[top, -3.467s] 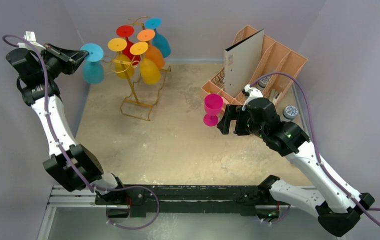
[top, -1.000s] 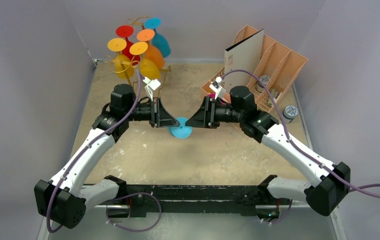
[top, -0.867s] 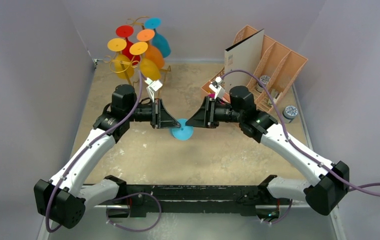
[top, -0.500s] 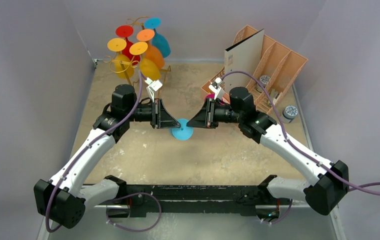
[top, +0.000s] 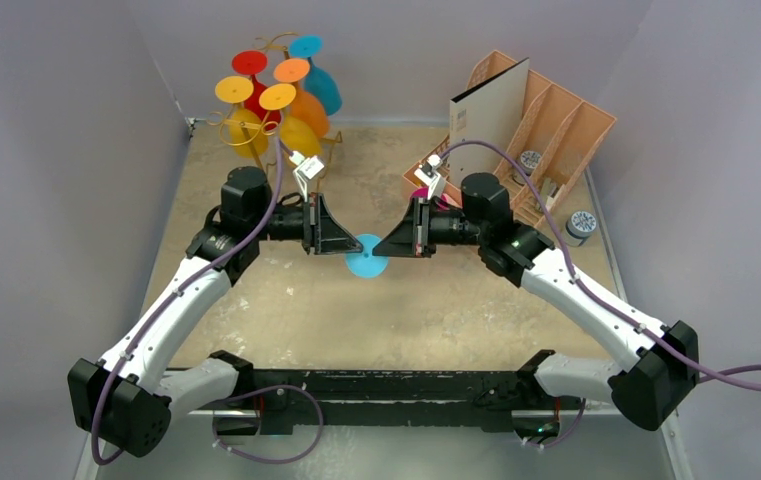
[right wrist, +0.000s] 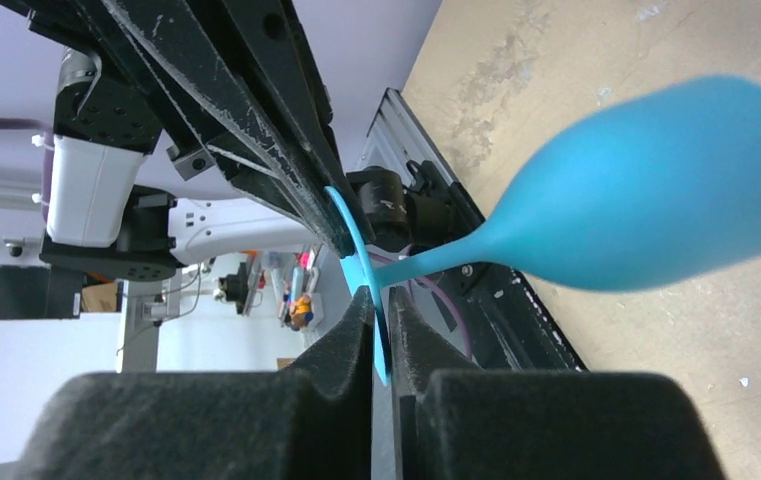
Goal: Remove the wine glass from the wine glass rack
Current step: Place the wine glass at the center of the board.
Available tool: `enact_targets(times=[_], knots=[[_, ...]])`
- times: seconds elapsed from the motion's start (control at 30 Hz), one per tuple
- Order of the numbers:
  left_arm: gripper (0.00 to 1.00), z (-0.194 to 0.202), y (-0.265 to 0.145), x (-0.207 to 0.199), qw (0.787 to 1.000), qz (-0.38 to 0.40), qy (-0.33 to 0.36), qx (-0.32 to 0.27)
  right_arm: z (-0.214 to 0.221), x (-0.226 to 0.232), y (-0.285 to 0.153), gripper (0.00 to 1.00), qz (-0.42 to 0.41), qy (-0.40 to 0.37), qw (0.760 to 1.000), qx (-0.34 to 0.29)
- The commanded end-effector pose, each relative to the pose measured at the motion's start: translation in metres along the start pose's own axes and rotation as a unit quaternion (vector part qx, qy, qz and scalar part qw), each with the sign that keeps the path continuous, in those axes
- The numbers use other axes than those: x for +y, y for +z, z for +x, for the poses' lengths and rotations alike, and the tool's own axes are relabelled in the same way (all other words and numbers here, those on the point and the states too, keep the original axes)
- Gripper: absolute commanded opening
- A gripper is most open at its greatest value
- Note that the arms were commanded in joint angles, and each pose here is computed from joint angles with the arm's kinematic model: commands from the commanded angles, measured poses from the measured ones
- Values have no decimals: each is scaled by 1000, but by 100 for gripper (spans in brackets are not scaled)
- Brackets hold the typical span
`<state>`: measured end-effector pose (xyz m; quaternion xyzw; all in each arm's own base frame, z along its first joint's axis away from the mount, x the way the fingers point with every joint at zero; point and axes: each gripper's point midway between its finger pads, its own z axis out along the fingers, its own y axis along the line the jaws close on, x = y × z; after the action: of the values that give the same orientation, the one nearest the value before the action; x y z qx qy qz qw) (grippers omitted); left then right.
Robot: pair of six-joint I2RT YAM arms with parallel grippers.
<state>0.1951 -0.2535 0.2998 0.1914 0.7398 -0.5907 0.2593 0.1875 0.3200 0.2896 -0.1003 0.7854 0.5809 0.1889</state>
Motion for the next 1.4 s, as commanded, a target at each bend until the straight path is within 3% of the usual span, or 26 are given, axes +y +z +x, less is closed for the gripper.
enact_targets(times=[0.0, 0.03, 0.23, 0.33, 0.5, 0.63, 1.2, 1.37], knots=[[0, -13, -2, -21, 999, 31, 41, -11, -4, 14, -4, 0, -26, -34, 999, -6], [0, -13, -2, -21, 999, 31, 42, -11, -4, 15, -4, 0, -27, -36, 999, -5], [38, -10, -3, -15, 999, 12, 43, -5, -6, 17, -7, 0, -26, -48, 998, -15], [52, -7, -4, -12, 999, 2, 40, 1, -10, 13, -10, 0, -14, -55, 998, -35], [64, 0, -5, -13, 999, 9, 32, 10, -17, 9, -17, 0, 5, -67, 995, -70], [61, 7, -4, -13, 999, 25, 18, 21, -21, 8, -23, 0, 11, -76, 992, -95], [27, 9, 15, -18, 998, 53, 10, 16, -28, 12, -25, 0, -7, -80, 988, -128], [21, 8, 16, -21, 998, 57, 11, 14, -28, 13, -25, 0, -12, -81, 988, -132]])
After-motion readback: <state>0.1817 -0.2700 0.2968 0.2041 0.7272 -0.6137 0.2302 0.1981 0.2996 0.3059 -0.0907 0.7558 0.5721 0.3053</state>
